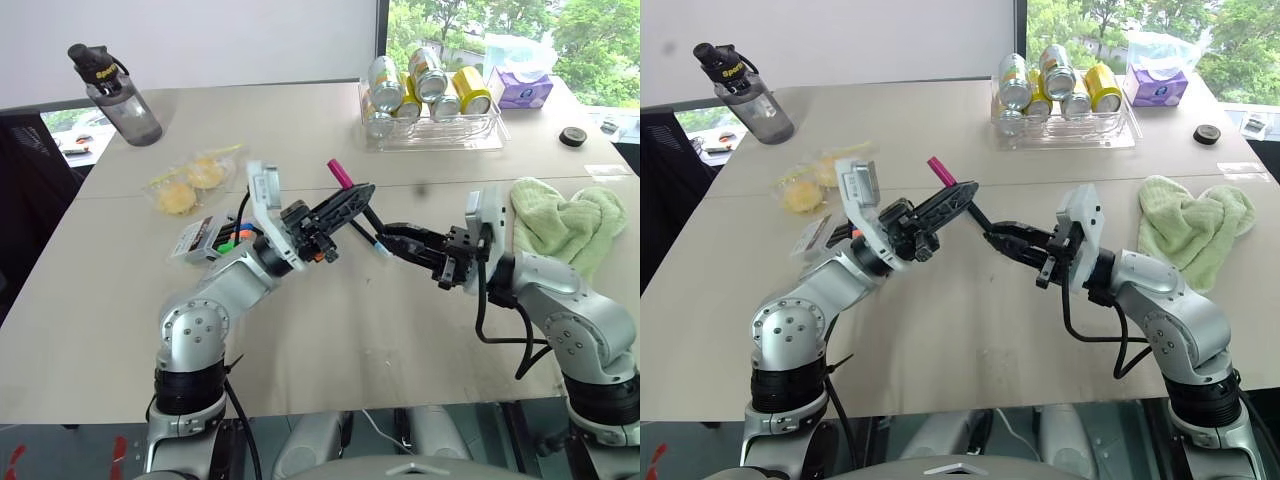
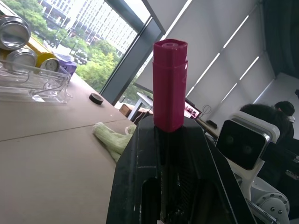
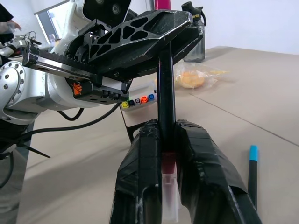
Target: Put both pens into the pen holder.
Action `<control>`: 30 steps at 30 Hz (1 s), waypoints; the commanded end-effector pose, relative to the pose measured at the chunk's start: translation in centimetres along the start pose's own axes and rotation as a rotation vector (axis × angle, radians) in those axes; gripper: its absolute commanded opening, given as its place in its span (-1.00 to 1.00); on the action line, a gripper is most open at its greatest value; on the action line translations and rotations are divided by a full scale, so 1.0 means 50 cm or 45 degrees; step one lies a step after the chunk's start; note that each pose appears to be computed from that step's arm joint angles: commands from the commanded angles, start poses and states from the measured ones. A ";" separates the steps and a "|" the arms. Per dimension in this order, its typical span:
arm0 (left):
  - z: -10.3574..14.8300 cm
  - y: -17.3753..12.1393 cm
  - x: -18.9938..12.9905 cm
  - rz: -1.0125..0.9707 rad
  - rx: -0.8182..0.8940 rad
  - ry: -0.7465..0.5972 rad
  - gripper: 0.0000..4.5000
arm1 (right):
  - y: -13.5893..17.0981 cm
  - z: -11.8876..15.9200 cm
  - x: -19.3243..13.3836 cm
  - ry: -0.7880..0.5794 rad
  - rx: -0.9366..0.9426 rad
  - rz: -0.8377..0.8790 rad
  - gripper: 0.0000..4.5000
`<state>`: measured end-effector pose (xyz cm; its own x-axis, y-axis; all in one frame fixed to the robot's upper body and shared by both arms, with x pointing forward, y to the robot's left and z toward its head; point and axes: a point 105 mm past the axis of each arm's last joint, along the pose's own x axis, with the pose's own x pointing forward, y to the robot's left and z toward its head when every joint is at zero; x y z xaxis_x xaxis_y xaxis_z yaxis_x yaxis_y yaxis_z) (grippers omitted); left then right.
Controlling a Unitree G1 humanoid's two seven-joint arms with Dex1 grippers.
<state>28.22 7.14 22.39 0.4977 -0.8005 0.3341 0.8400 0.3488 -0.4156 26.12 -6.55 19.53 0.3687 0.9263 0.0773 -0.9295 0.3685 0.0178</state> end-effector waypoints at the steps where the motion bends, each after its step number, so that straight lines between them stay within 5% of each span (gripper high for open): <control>1: 0.007 0.013 -0.009 0.083 0.082 0.004 -1.00 | 0.014 0.013 -0.006 -0.007 -0.021 0.033 -0.03; 3: 0.012 0.029 -0.019 0.164 0.185 0.010 -1.00 | -0.003 0.002 -0.022 0.028 -0.001 -0.014 0.40; 10: 0.058 0.042 -0.027 0.417 0.669 -0.041 -1.00 | -0.108 -0.022 -0.144 0.233 0.031 -0.221 0.40; 15: 0.079 0.042 -0.039 0.636 1.020 -0.002 -1.00 | -0.171 0.026 -0.206 0.155 -0.102 -0.271 0.40; 20: 0.057 0.021 -0.049 0.711 1.516 0.192 -1.00 | -0.136 0.051 -0.220 0.120 -0.074 0.036 0.40; 30: 0.018 0.024 -0.118 0.829 1.858 0.474 -1.00 | -0.084 0.068 -0.182 0.049 -0.036 0.344 0.40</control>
<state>27.18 13.31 19.61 0.9463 -0.3126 0.0820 0.1488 0.6467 0.7481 27.32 -17.75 21.19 0.1747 0.9843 0.0256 -0.9841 0.1737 0.0369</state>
